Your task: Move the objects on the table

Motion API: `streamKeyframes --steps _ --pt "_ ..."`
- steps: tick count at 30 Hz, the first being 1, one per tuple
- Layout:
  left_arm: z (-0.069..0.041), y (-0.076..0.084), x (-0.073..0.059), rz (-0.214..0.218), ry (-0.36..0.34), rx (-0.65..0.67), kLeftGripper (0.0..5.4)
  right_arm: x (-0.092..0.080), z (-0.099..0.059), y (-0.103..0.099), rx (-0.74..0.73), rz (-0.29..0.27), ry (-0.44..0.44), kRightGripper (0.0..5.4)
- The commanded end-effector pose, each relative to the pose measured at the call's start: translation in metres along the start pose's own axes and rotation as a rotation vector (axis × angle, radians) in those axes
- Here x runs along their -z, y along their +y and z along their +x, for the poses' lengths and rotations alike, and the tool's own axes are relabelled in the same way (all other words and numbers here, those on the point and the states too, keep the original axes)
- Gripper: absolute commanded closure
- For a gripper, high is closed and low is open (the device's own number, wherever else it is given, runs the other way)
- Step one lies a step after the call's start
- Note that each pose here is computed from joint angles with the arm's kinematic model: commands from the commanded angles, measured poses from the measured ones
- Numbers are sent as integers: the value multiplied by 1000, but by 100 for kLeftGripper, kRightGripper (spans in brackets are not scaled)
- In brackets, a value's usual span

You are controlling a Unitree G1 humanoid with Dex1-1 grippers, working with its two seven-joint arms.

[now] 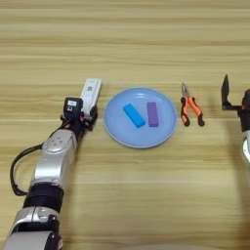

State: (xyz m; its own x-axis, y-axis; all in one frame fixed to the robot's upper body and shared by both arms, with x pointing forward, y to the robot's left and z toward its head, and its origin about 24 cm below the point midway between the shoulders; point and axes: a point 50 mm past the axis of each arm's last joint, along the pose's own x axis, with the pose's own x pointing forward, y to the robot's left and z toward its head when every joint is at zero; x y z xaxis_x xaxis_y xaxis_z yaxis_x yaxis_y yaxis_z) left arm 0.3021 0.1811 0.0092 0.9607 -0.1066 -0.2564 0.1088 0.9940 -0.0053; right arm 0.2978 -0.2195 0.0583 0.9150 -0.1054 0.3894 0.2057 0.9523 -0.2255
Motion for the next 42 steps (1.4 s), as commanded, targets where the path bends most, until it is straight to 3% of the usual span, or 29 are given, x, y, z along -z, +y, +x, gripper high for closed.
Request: streamKeyframes --steps 1,9,15,21,27,30,33,35,38,42 --pt "-1 0 -3 -3 -29 4 255 1 -1 -1 2 -4 11 0" --pt "-3 -3 -19 -13 -133 44 255 1 -1 -1 2 -6 12 0" --pt "-9 -9 -35 17 -244 131 255 1 -1 -1 2 -6 11 0" --pt "-15 -13 -45 43 -299 225 255 1 -1 -1 1 -5 10 0" --pt "-30 -25 -54 124 -368 445 255 0 -1 0 1 -4 7 0" --pt "-36 -28 -56 126 -367 516 255 0 -1 1 1 -4 6 0" --pt "-42 -33 -56 154 -366 600 255 0 -1 1 0 -4 6 0" --pt "-49 -38 -58 202 -399 671 255 0 -2 1 0 -4 6 0" --pt "-54 -41 -58 224 -398 731 255 0 -2 1 0 -4 7 0" --pt "-57 -44 -56 297 -385 821 255 0 -1 1 -1 -4 8 0"
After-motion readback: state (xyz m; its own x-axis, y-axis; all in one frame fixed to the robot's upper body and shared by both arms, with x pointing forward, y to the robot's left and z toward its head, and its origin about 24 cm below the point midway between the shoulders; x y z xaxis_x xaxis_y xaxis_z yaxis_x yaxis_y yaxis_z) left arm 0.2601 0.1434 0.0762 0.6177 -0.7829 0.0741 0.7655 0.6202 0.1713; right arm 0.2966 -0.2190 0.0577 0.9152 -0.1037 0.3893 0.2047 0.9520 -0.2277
